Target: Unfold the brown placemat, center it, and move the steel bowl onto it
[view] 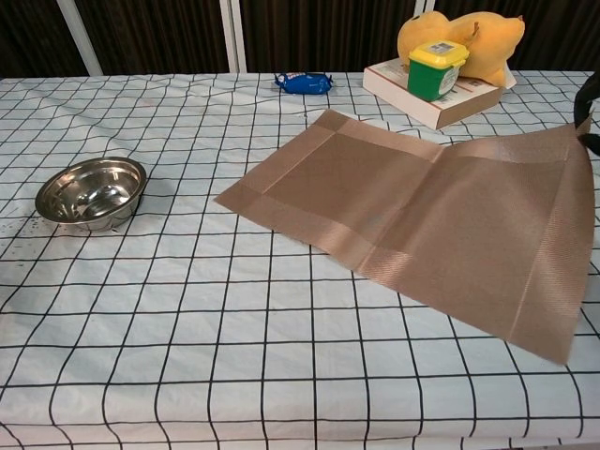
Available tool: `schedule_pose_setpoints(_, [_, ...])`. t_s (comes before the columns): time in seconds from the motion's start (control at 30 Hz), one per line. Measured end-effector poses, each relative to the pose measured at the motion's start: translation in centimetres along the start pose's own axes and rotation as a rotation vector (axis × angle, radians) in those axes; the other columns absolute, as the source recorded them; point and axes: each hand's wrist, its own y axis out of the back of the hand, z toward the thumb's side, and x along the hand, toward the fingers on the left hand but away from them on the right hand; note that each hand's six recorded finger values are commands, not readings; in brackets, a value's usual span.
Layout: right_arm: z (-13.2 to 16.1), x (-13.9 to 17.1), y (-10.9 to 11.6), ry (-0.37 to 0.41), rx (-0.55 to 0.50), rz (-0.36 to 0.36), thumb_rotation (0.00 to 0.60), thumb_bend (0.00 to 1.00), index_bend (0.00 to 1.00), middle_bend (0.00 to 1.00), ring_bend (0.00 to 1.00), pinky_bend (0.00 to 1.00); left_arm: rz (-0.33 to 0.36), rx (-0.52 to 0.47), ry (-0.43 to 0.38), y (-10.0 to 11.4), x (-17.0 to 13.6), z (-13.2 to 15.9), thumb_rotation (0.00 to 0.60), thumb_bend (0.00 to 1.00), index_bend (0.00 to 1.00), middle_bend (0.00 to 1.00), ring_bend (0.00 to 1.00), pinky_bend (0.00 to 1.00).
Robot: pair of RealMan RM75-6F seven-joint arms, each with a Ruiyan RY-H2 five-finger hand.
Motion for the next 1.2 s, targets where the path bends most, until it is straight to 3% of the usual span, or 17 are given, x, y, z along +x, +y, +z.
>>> schedule_pose_setpoints(0.27, [-1.9,-3.8,1.2,-0.033,0.109,-0.005,0.6,0.49,0.69,0.29,0.11,0.16,0.002,0.005,-0.001,-0.1,0.0,0.1,0.6,0.02,0.0,0.0,0.0,0.0])
schedule_pose_setpoints(0.33, [-2.1,-4.5,1.4,-0.034,0.129,-0.005,0.6,0.43,0.66,0.27,0.1,0.16,0.002,0.007,-0.002,-0.1,0.0,0.2,0.6,0.02,0.0,0.0,0.0,0.0])
schedule_pose_setpoints(0.4, [-2.2,-5.0,1.5,-0.034,0.146,-0.005,0.6,0.34,0.54,0.23,0.09,0.16,0.002,0.011,-0.002,-0.2,0.0,0.2,0.6,0.02,0.0,0.0,0.0,0.0])
schedule_pose_setpoints(0.53, [-2.5,-5.5,1.8,-0.034,0.193,-0.015,0.6,0.13,0.08,0.06,0.04,0.16,-0.005,0.019,0.0,-0.5,0.1,0.3,0.6,0.02,0.0,0.0,0.0,0.0])
schedule_pose_setpoints(0.6, [-2.8,-5.3,1.8,-0.046,0.198,-0.017,0.6,0.1,0.01,0.02,0.02,0.16,-0.008,0.023,-0.001,-0.6,0.1,0.3,0.6,0.02,0.0,0.0,0.0,0.0])
schedule_pose_setpoints(0.9, [-4.0,-2.7,2.7,-0.094,0.137,-0.058,0.6,0.04,0.0,0.0,0.0,0.16,-0.014,0.03,0.005,-0.8,0.4,0.3,0.6,0.02,0.0,0.0,0.0,0.0])
schedule_pose_setpoints(1.2, [-5.7,3.5,4.1,-0.152,-0.084,-0.095,0.6,0.04,0.0,0.0,0.0,0.16,-0.025,0.087,-0.028,-0.5,1.9,1.3,0.6,0.01,0.0,0.0,0.0,0.0])
